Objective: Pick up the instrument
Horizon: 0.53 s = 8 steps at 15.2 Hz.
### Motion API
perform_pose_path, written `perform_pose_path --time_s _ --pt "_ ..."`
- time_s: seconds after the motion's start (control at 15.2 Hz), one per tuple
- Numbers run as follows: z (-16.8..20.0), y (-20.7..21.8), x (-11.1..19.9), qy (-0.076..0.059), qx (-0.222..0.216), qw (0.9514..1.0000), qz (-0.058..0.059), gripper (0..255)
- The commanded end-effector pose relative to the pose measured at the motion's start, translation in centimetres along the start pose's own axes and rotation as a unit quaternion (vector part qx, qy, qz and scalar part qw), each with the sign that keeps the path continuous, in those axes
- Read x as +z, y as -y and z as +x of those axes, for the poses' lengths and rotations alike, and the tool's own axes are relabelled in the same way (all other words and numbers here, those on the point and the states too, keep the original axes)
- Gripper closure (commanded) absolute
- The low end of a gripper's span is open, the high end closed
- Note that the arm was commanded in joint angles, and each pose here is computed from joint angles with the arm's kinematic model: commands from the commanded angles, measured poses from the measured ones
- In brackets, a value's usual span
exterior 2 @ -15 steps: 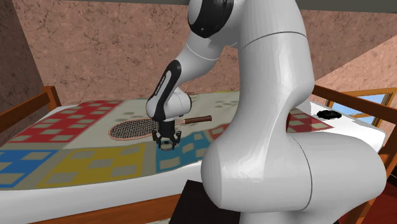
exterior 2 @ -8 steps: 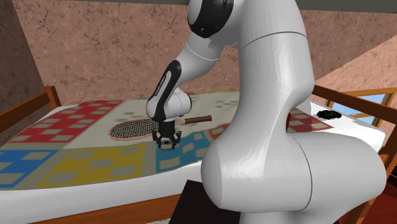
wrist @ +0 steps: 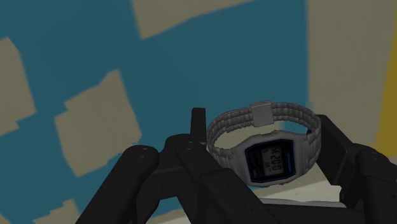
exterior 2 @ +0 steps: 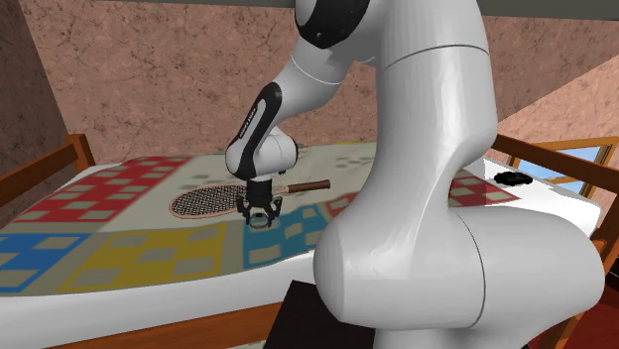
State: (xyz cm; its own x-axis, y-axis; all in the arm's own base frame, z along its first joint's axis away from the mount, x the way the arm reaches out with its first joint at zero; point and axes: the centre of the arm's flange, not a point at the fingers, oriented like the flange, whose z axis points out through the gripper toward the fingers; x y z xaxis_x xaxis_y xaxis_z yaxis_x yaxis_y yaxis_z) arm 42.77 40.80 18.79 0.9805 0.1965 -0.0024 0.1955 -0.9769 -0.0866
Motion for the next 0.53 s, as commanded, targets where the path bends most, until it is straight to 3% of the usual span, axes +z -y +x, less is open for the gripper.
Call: perform_pose_path --time_s 0.0,0.46 --pt "0.0 0.1 -1.0 0.000 0.000 1.0000 0.000 255" --pt "0.0 0.4 -4.7 0.000 0.000 1.0000 0.000 255"
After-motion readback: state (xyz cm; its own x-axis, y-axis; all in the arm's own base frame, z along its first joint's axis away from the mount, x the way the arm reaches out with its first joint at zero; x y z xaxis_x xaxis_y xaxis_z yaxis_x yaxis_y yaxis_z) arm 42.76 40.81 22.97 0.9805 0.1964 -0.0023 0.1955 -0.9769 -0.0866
